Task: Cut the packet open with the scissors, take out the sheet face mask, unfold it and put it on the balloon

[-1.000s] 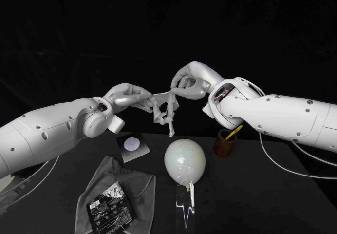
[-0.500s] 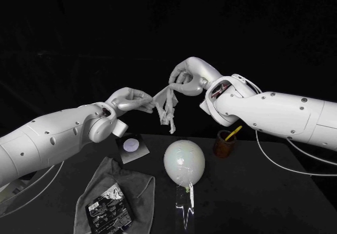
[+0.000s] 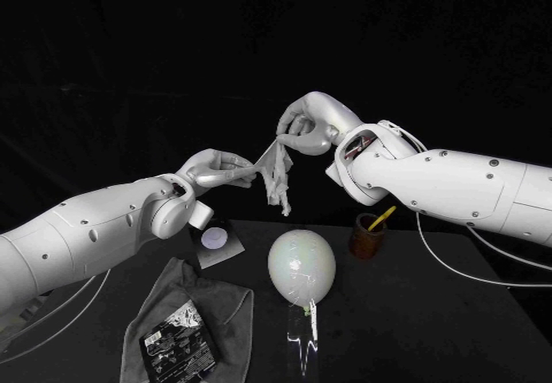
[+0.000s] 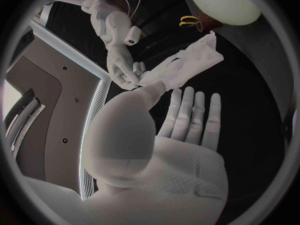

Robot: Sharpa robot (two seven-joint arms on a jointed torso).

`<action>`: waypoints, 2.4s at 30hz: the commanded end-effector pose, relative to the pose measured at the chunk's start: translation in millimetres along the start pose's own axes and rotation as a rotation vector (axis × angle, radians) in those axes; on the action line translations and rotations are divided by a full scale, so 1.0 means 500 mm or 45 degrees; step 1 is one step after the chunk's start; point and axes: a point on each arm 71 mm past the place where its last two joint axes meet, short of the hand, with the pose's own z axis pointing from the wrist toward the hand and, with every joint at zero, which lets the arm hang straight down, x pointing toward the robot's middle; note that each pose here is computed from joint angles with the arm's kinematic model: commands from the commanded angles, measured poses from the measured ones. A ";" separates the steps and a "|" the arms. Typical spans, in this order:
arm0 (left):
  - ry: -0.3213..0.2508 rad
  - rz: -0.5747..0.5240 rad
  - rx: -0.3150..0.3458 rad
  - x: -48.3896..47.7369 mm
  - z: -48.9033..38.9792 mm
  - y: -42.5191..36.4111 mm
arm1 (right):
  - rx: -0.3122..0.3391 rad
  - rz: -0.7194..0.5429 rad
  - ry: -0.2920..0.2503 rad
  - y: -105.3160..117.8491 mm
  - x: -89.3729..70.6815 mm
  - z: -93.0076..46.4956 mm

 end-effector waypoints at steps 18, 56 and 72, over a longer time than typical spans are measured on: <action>-0.040 0.123 -0.079 0.031 -0.015 0.062 | 0.016 -0.018 -0.030 -0.002 -0.005 0.001; -0.071 0.106 0.000 0.092 0.010 0.066 | 0.002 0.013 -0.016 0.016 0.001 -0.007; -0.073 0.070 0.012 0.094 0.012 0.064 | 0.006 0.015 -0.015 0.016 0.001 -0.007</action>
